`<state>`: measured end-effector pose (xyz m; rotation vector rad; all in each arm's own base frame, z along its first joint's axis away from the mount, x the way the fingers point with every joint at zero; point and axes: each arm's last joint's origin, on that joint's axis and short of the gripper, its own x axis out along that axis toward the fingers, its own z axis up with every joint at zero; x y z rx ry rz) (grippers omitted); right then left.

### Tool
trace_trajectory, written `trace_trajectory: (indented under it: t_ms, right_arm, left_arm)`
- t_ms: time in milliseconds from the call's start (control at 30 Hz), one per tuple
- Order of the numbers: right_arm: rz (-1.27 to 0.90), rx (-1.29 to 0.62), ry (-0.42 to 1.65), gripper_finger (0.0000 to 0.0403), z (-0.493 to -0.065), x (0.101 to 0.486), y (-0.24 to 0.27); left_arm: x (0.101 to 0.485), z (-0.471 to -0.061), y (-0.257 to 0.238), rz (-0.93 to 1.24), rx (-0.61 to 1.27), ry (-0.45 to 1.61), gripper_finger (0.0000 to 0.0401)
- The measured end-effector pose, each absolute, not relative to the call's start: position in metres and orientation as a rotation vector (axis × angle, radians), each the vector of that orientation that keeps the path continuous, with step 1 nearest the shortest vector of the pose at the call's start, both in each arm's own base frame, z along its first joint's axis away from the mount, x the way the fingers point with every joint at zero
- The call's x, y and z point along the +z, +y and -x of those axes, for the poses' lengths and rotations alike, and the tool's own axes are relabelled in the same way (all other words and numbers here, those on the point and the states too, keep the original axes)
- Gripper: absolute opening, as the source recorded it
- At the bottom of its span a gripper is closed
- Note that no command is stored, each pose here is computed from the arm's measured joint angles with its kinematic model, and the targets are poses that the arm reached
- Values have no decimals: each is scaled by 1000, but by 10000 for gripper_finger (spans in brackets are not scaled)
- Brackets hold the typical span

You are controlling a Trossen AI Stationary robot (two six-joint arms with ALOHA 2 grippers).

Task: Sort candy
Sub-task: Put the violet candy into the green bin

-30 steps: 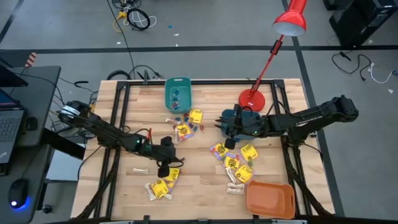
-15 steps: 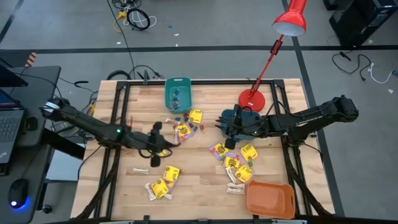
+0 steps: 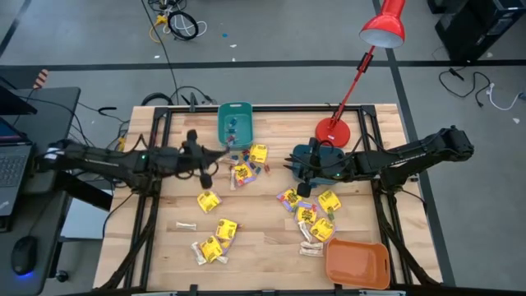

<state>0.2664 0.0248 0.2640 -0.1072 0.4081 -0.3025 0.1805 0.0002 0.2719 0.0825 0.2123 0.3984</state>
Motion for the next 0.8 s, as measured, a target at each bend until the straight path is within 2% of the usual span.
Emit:
trace_trajectory:
  t_ms: [167,400,800]
  right_arm:
    - [107,-302,409,77,-266,264,25]
    - [107,-302,409,77,-266,264,25]
    - [104,-320,412,77,-267,264,20]
  left_arm:
    - [282,-181,21,-64,493,196,0]
    - [299,-180,49,-47,517,161,0]
    - [292,-208,113,13,563,289,0]
